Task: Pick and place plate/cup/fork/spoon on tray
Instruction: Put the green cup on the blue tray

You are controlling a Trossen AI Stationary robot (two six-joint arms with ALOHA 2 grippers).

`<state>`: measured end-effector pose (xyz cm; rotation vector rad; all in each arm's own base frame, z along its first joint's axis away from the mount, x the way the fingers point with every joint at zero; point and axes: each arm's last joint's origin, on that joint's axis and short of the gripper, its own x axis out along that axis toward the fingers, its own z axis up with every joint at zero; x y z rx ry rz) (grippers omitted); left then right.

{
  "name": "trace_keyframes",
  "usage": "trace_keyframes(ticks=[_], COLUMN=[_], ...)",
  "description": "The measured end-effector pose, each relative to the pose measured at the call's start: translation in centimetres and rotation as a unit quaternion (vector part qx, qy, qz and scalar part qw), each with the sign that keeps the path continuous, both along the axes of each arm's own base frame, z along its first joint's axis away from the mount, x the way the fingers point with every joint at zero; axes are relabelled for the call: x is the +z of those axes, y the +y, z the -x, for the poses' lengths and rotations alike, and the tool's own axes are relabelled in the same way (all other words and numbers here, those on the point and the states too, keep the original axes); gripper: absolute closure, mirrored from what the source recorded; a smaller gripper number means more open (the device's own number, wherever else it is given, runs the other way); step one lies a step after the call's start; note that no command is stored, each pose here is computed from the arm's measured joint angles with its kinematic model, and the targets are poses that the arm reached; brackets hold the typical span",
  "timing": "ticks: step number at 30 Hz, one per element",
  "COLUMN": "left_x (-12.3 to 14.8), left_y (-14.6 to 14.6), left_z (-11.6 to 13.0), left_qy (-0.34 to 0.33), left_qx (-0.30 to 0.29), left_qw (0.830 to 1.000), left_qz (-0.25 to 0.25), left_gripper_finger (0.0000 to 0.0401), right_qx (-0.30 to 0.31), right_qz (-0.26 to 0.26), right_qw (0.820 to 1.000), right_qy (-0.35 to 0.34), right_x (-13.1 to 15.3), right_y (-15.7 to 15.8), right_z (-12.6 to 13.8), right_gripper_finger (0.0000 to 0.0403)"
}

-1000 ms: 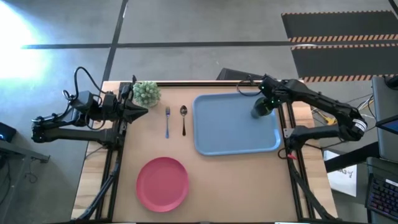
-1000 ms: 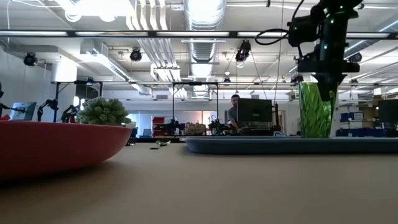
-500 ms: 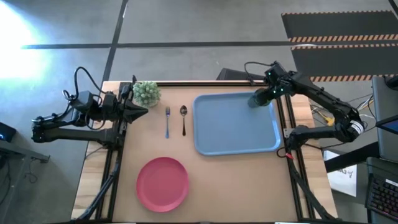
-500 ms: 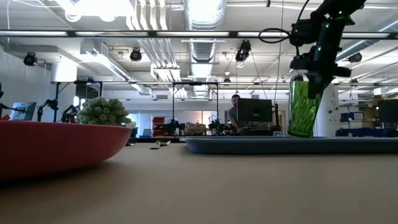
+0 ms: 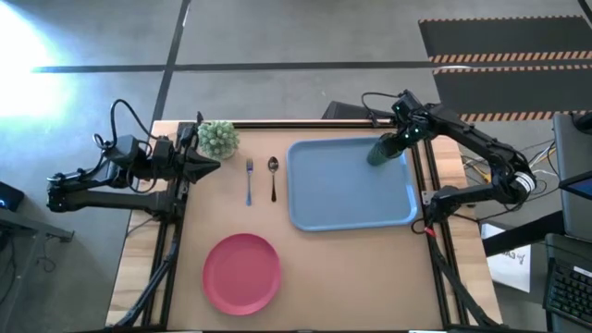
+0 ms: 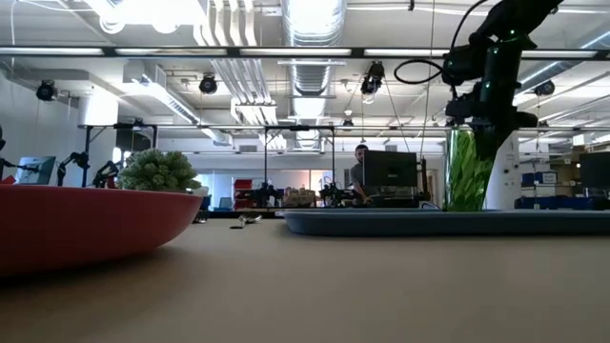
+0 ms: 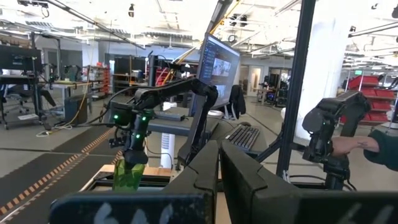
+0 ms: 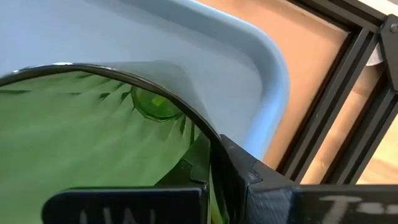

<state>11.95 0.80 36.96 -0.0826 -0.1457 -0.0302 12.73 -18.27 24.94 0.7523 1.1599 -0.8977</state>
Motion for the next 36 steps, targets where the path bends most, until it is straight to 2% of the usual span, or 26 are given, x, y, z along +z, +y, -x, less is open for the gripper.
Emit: trace_keyframes(ticks=[6, 11, 17, 25, 36], left_x=[0.0, 0.0, 0.0, 0.0, 0.0], left_y=[0.0, 0.0, 0.0, 0.0, 0.0], left_z=[0.0, 0.0, 0.0, 0.0, 0.0], left_qy=[0.0, 0.0, 0.0, 0.0, 0.0], left_qx=[0.0, 0.0, 0.0, 0.0, 0.0], left_qw=[1.0, 1.0, 1.0, 1.0, 1.0], left_qz=[0.0, 0.0, 0.0, 0.0, 0.0], left_gripper_finger=[0.0401, 0.0401, 0.0401, 0.0401, 0.0401], right_qx=[0.002, 0.001, 0.002, 0.009, 0.011], right_qz=[0.004, 0.018, 0.009, -0.031, -0.038], right_qw=[1.0, 1.0, 1.0, 0.999, 0.998], right_qy=[-0.001, -0.001, 0.011, 0.041, 0.05], right_x=[0.5, 2.6, 4.1, 3.5, 3.0], right_y=[0.3, 0.3, 0.2, -0.3, -0.6], right_z=[0.2, 0.3, 0.2, -0.1, -0.3], right_gripper_finger=[0.0394, 0.0394, 0.0394, 0.0394, 0.0394])
